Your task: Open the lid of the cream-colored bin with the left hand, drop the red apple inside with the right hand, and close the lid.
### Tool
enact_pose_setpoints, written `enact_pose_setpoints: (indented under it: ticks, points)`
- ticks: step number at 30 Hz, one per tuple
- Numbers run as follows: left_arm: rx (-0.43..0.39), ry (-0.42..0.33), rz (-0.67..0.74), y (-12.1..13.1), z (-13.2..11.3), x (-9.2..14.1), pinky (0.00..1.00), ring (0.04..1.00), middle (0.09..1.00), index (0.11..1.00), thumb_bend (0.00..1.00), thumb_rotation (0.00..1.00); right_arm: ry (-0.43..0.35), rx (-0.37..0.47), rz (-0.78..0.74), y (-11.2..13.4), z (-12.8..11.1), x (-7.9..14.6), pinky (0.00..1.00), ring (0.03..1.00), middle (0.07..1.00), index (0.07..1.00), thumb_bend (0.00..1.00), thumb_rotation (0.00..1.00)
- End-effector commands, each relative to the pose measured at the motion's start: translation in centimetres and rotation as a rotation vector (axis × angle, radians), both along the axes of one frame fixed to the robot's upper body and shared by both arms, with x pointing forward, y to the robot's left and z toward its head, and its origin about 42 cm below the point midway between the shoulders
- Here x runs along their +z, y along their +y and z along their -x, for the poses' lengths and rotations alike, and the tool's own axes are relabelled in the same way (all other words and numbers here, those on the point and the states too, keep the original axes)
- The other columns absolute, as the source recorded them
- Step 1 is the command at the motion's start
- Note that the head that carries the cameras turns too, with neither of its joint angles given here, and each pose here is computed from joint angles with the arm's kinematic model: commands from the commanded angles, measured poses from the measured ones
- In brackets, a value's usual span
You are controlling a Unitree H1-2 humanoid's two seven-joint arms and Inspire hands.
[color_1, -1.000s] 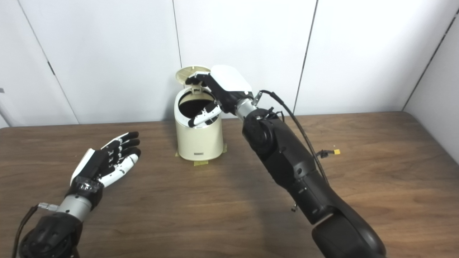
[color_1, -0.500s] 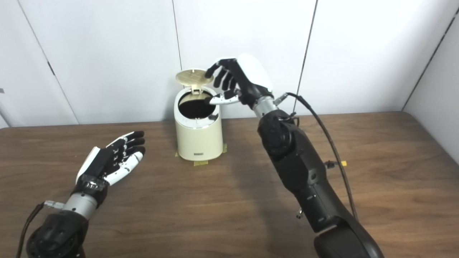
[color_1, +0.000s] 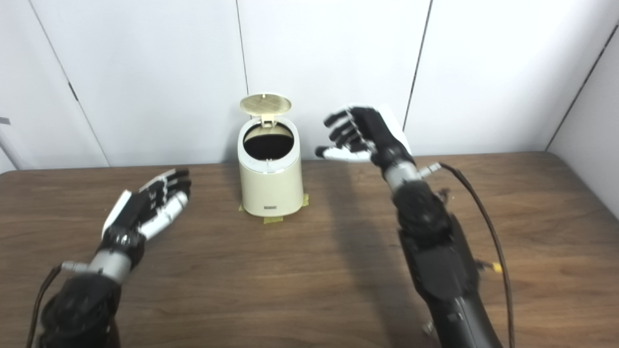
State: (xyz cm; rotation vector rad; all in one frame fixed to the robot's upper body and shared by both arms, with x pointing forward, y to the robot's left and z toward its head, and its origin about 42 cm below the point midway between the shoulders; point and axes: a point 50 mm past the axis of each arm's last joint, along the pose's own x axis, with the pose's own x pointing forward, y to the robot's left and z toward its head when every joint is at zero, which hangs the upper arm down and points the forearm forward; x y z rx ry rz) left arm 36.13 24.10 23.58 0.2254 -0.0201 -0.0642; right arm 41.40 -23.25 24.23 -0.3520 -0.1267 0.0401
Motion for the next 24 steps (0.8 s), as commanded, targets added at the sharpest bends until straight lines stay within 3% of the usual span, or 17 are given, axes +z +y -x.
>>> enact_pose_setpoints:
  ticks: [1, 2, 3, 4, 6, 11, 18, 22, 24]
  points:
    - [-0.026, -0.102, 0.028, -0.9, -2.0, 3.2, 0.81, 0.867, 0.883, 0.898, 0.33, 0.6, -0.038, 0.025, -0.102, 0.4, 0.7, 1.8, 0.59, 0.673, 0.706, 0.5, 0.49, 0.15]
    - [-0.028, -0.114, 0.028, -0.9, -2.7, 3.9, 0.81, 0.872, 0.888, 0.9, 0.34, 0.64, -0.018, 0.021, -0.139, 0.4, 1.4, 1.3, 0.61, 0.7, 0.732, 0.5, 0.49, 0.16]
    - [-0.028, -0.127, 0.031, -1.1, -3.3, 4.5, 0.81, 0.876, 0.891, 0.897, 0.36, 0.67, -0.005, 0.021, -0.158, 0.3, 2.1, 0.7, 0.65, 0.74, 0.772, 0.67, 0.45, 0.39]
    - [-0.03, -0.139, 0.033, -1.2, -4.0, 5.1, 0.83, 0.88, 0.893, 0.892, 0.37, 0.69, 0.004, 0.021, -0.167, 0.3, 2.8, 0.2, 0.67, 0.766, 0.799, 0.739, 0.45, 0.51]
    - [-0.034, -0.159, 0.034, -1.6, -5.2, 6.4, 0.84, 0.89, 0.898, 0.89, 0.39, 0.69, -0.007, 0.008, -0.127, 0.1, 4.0, -1.1, 0.72, 0.81, 0.841, 0.81, 0.47, 0.61]
    - [-0.052, -0.185, 0.004, -2.4, -8.3, 9.3, 0.86, 0.903, 0.911, 0.893, 0.39, 0.67, -0.058, -0.023, -0.065, 0.0, 6.8, -3.6, 0.74, 0.824, 0.86, 0.829, 0.54, 0.67]
    - [-0.103, -0.168, -0.113, -3.9, -12.3, 12.5, 0.87, 0.927, 0.934, 0.921, 0.41, 0.81, -0.087, -0.035, -0.085, 0.1, 10.0, -5.6, 0.78, 0.873, 0.899, 0.882, 0.46, 0.87]
    - [-0.14, -0.163, -0.178, -5.1, -13.4, 13.1, 0.87, 0.918, 0.925, 0.915, 0.4, 0.79, -0.072, -0.03, -0.094, 0.5, 10.9, -6.1, 0.76, 0.877, 0.897, 0.9, 0.47, 0.92]
    - [-0.166, -0.178, -0.247, -5.7, -13.7, 13.1, 0.86, 0.906, 0.916, 0.906, 0.37, 0.8, -0.057, -0.028, -0.114, 0.8, 11.4, -6.4, 0.77, 0.878, 0.897, 0.906, 0.41, 0.94]
